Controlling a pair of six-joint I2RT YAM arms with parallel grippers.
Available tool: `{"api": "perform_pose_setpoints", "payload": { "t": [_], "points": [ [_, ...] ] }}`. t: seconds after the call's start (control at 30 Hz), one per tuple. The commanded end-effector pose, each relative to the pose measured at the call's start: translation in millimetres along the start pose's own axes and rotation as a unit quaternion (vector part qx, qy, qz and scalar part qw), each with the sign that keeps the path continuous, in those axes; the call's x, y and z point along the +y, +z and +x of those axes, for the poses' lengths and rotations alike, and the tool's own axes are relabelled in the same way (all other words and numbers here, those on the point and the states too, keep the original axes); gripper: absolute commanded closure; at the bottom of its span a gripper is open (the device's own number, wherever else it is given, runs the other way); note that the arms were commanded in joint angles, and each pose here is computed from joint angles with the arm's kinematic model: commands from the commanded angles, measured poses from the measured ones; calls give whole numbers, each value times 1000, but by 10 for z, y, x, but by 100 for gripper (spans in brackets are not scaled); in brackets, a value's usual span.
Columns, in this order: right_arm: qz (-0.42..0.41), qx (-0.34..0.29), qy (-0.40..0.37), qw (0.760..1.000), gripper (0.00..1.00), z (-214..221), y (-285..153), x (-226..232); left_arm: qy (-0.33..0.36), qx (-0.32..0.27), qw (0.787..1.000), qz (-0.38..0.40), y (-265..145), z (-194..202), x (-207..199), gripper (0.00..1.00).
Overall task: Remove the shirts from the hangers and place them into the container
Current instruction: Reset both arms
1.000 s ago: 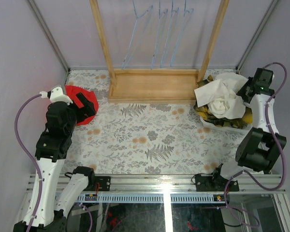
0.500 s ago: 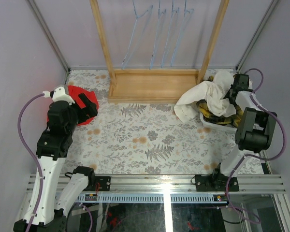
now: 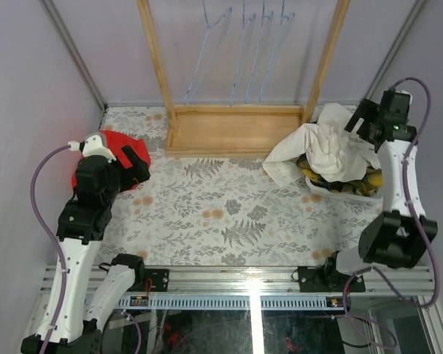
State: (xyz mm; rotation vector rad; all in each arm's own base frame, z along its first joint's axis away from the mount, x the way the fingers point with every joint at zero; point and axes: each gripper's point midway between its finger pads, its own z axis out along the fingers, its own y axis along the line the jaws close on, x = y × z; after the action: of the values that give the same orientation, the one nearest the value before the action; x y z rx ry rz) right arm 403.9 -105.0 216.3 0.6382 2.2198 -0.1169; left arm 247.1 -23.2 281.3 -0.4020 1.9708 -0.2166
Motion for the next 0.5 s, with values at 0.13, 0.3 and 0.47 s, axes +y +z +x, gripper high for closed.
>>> {"api": "perform_pose_setpoints", "payload": {
  "t": [0.13,0.3,0.47],
  "points": [
    [-212,-34,-35,976,4,205,-969,834,-4,-5,1000,1,32,33,19,0],
    [-274,11,-83,958,10,906,-1042,1389,-12,-7,1000,4,23,28,6,0],
    [-256,42,-151,954,11,1629,-825,1758,-13,-11,1000,5,13,35,12,0]
  ]
}}
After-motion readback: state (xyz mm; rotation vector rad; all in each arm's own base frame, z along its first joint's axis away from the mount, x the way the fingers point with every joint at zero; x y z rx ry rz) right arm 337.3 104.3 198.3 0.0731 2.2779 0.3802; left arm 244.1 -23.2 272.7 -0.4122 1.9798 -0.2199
